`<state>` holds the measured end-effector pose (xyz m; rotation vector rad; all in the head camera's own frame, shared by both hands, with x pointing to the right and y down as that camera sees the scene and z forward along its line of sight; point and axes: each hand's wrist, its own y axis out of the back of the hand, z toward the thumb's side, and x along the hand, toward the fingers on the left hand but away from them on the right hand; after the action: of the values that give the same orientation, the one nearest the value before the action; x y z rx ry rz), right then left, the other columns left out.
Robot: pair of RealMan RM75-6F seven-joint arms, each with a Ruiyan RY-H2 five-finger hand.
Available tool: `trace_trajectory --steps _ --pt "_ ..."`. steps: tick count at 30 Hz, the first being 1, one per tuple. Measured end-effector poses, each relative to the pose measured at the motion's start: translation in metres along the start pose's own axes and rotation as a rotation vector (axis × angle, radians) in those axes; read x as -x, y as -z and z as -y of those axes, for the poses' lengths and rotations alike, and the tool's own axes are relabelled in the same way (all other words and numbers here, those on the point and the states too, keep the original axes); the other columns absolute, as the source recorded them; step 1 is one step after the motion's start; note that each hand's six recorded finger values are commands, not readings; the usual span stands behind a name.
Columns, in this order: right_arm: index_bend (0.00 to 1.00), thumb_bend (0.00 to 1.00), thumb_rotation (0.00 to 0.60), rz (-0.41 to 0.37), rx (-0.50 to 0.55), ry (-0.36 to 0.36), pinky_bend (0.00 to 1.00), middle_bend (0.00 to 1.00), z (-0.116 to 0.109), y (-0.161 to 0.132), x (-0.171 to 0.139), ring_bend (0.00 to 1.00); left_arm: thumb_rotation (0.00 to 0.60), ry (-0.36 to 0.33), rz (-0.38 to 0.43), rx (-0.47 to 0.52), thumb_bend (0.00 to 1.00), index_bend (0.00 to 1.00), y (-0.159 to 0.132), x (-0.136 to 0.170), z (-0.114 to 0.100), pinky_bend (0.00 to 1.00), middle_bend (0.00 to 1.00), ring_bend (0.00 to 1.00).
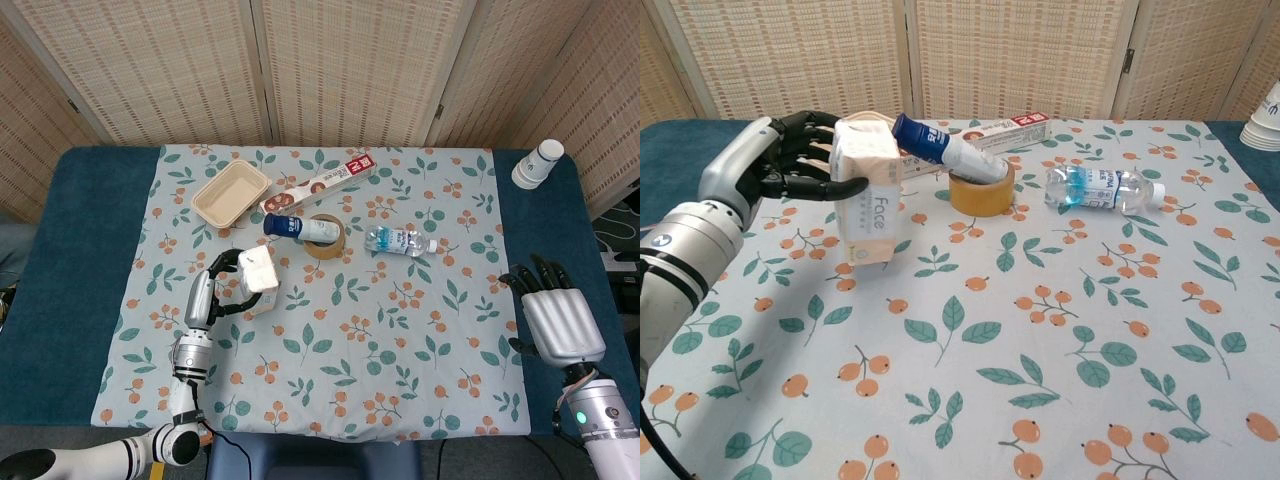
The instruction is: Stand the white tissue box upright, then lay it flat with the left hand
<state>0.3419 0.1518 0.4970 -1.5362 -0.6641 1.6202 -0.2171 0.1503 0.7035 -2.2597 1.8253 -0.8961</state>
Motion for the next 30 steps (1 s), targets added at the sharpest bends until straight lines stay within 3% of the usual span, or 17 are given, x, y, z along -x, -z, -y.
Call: trace_trajectory --steps 16,19,22,25,30 --pt "0.25 0.07 0.6 -0.001 -0.002 -0.018 0.11 0.15 0.006 -0.002 0.001 0.0 0.6 0.023 -0.051 0.001 0.22 0.29 0.033 0.012 0.013 0.32 0.37 0.24" --pt "0.25 0.07 0.6 -0.002 -0.002 -0.02 0.11 0.15 0.006 -0.002 0.002 0.0 0.6 0.031 -0.058 0.001 0.19 0.17 0.037 0.013 0.014 0.31 0.29 0.2" --pt "0.25 0.07 0.6 -0.003 -0.001 -0.018 0.11 0.15 0.006 -0.002 0.002 0.0 0.6 0.041 -0.047 0.012 0.16 0.02 0.036 0.014 0.014 0.29 0.13 0.13" --pt "0.25 0.07 0.6 -0.004 -0.001 -0.017 0.11 0.15 0.006 -0.003 0.002 0.0 0.6 0.053 -0.027 0.022 0.15 0.0 0.034 0.013 0.011 0.27 0.02 0.07" --pt "0.25 0.07 0.6 -0.004 0.0 -0.015 0.11 0.15 0.005 -0.003 0.001 0.0 0.6 0.068 -0.01 0.005 0.14 0.0 0.032 0.012 0.006 0.22 0.0 0.02"
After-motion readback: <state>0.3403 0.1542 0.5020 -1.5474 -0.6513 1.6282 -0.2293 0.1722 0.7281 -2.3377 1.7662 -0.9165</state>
